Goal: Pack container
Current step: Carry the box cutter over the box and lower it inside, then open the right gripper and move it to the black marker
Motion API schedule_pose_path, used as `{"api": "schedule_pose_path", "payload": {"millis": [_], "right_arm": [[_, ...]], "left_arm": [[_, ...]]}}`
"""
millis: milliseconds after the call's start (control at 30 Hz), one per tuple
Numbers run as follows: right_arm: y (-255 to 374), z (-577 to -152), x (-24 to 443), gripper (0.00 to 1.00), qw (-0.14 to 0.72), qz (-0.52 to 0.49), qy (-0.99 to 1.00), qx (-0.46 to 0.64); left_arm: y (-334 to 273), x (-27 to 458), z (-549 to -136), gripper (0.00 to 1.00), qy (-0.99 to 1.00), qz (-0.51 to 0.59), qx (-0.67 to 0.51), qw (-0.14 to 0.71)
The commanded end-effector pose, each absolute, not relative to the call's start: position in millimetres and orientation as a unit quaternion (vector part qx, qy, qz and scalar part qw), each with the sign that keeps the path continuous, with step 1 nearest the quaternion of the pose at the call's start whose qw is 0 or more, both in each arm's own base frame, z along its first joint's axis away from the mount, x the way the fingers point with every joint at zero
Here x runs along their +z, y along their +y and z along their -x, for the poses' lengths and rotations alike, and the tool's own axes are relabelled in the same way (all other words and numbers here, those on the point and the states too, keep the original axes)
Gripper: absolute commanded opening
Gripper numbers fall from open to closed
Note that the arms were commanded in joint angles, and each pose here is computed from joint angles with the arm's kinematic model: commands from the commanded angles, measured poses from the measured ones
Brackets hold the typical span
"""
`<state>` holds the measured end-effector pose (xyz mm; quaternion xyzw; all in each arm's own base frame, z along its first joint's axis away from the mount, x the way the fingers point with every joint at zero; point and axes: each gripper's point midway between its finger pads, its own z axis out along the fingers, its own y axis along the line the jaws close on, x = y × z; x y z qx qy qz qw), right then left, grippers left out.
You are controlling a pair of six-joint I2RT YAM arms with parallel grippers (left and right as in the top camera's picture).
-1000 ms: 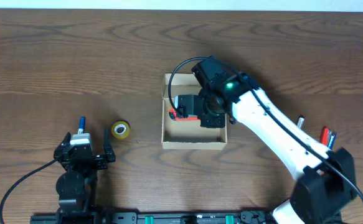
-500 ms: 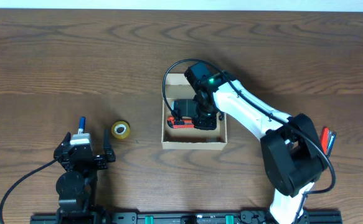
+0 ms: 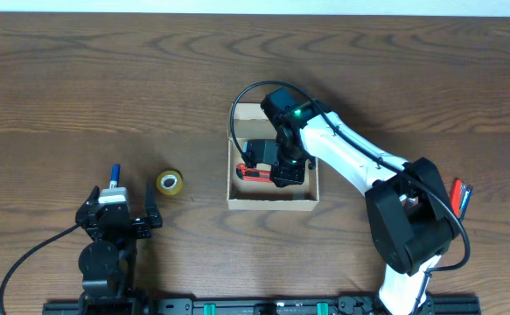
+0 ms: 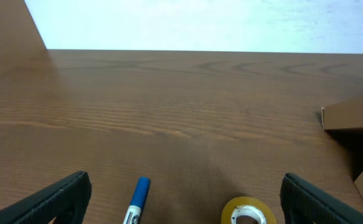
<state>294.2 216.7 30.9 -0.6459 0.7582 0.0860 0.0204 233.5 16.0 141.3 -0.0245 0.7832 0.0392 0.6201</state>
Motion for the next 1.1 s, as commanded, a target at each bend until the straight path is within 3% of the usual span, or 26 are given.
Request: {"api": "schedule_pose_path", "payload": {"millis": [0, 133, 200, 333, 433, 633, 733, 867, 1067], "right_arm": [[220, -308, 59, 0.38, 0.054, 0.593, 0.798, 0.091], [212, -332, 107, 0.44, 0.109, 0.474, 0.869, 0.095], [200, -344, 134, 0.63, 0.137, 0.397, 0.902, 0.101], [158, -358, 186, 0.63, 0.193, 0.288, 0.932, 0.104], [116, -362, 219, 0.99, 0.235, 0.213, 0.943, 0.099], [38, -358, 264, 0.99, 0.298, 0.081, 0.948, 0.079], [0, -349, 264, 0.99, 0.287, -0.039, 0.954, 0.080], [-50, -325, 235, 0.99, 0.221, -0.202, 0.953, 0.037], [-81, -303, 166, 0.99, 0.162, -0.271, 0.949, -0.001]], "left_arm": [[17, 128, -232, 0.95, 0.794, 0.028, 0.040, 0.606], [17, 128, -232, 0.95, 0.794, 0.028, 0.040, 0.606], [17, 128, -232, 0.95, 0.794, 0.028, 0.040, 0.606], [17, 128, -232, 0.95, 0.794, 0.028, 0.040, 0.606], [17, 128, -232, 0.95, 0.794, 0.028, 0.040, 0.606], [17, 128, -232, 0.95, 0.794, 0.028, 0.040, 0.606], [17, 128, -232, 0.95, 0.794, 0.028, 0.040, 0.606], [17, 128, -232, 0.95, 0.794, 0.028, 0.040, 0.606], [17, 128, -232, 0.95, 0.794, 0.028, 0.040, 0.606]]}}
